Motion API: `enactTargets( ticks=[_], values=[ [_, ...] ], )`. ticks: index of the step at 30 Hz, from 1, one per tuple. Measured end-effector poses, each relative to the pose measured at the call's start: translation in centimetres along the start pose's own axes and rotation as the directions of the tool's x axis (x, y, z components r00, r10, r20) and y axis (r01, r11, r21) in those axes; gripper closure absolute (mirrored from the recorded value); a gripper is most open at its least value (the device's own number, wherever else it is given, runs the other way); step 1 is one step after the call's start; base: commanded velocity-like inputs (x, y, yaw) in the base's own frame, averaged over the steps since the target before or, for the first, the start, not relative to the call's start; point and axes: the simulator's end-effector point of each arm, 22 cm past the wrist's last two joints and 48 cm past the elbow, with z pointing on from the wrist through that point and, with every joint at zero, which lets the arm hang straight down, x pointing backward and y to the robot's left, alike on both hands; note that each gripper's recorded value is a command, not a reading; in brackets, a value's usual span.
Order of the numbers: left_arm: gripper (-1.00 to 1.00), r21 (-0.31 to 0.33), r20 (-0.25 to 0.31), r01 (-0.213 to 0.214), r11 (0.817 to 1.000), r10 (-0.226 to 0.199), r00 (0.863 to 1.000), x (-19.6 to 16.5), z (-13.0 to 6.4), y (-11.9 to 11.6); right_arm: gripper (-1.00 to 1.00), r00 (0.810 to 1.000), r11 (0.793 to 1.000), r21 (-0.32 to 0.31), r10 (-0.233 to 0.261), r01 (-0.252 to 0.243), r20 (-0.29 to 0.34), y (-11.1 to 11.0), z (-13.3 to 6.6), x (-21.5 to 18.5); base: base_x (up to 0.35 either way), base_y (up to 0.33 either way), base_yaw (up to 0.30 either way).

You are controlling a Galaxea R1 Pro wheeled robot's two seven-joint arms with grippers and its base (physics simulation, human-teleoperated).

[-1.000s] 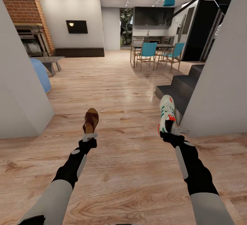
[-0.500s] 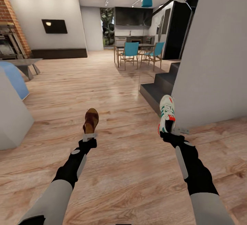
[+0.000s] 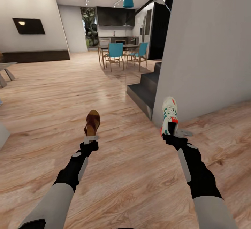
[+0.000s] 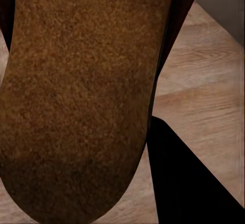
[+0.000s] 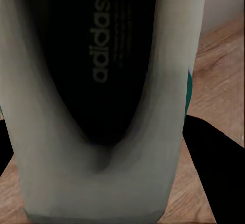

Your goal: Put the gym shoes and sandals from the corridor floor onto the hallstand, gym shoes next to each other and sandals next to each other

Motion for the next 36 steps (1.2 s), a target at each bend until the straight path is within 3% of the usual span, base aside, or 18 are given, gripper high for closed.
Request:
enactTargets(
  ticks=[36],
  values=[
    [1.0, 0.001, 0.001, 0.0, 1.0, 0.0, 1.0, -0.01, 0.0, -0.05, 1.0, 1.0, 1.0, 0.0, 0.0, 0.0, 0.0, 0.0, 0.0, 0.0, 0.0, 0.0, -0.3]
  ],
)
